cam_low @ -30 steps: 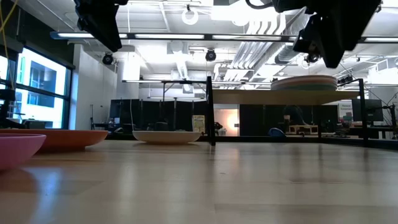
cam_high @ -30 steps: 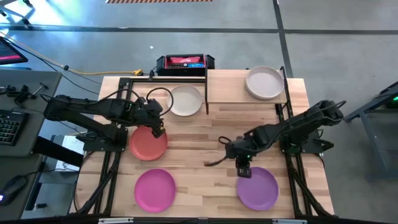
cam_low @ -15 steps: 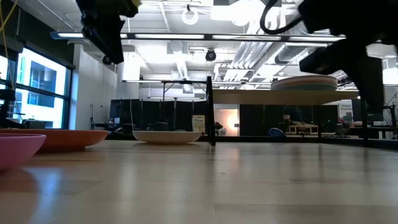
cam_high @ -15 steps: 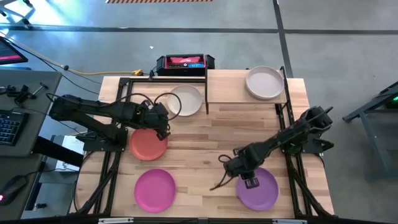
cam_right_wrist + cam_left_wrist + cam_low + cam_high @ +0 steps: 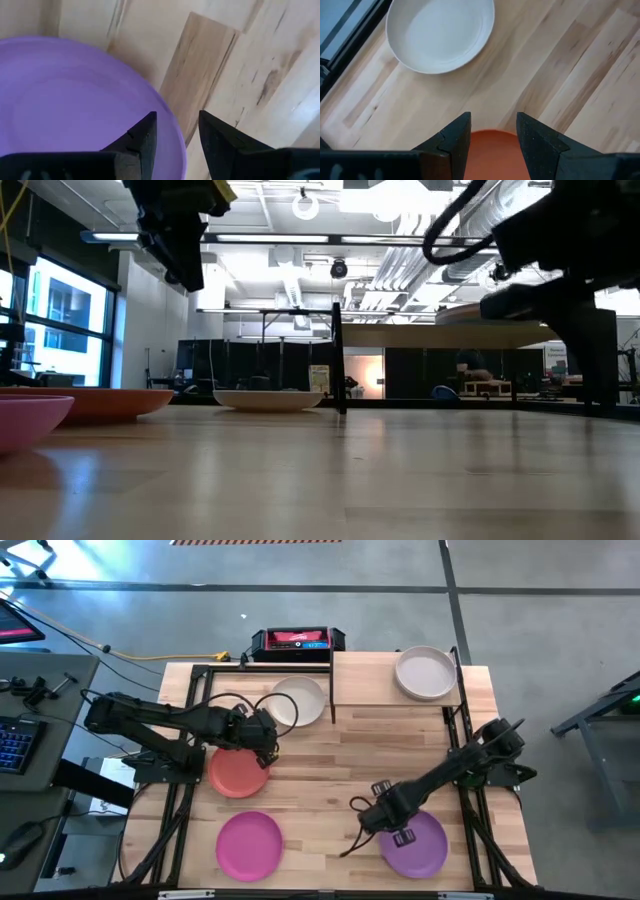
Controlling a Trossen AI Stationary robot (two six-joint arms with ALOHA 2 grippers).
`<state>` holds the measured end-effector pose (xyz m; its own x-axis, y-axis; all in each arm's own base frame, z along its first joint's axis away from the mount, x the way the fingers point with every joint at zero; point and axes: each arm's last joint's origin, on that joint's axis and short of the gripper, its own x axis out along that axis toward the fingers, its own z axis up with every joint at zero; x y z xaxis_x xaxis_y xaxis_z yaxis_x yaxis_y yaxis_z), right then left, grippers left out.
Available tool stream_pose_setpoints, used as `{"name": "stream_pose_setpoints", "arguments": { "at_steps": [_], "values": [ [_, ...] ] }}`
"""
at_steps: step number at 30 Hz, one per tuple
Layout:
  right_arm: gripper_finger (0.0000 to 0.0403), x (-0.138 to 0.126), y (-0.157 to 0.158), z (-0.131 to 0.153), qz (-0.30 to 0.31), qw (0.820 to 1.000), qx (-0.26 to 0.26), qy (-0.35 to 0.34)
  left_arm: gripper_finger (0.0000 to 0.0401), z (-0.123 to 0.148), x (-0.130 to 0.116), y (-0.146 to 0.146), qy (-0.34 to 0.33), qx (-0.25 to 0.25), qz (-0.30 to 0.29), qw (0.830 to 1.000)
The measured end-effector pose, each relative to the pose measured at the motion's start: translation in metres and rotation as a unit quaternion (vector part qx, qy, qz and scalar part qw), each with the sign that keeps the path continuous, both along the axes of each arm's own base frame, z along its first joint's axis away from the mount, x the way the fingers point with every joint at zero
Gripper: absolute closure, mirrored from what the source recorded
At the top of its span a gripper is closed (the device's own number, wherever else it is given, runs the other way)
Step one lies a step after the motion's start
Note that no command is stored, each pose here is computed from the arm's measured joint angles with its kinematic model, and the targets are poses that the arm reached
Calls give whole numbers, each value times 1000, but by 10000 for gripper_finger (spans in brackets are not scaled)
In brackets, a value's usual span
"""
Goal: Place and stack plates onto a shelf
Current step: Put the violet plate on the shelf
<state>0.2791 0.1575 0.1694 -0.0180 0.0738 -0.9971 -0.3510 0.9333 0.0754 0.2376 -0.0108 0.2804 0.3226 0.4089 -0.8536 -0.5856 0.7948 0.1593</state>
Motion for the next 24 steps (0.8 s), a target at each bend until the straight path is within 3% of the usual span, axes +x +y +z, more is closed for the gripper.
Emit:
{"name": "stream_pose_setpoints", "arguments": {
  "at_steps": [18,24],
  "values": [
    [281,3,2,-24,-1,999,-17,39,254,0,0,0,5,3,-8,1000],
    [330,2,1,-24,-4,999,-22,48,254,0,0,0,5,3,-8,1000]
  ]
}}
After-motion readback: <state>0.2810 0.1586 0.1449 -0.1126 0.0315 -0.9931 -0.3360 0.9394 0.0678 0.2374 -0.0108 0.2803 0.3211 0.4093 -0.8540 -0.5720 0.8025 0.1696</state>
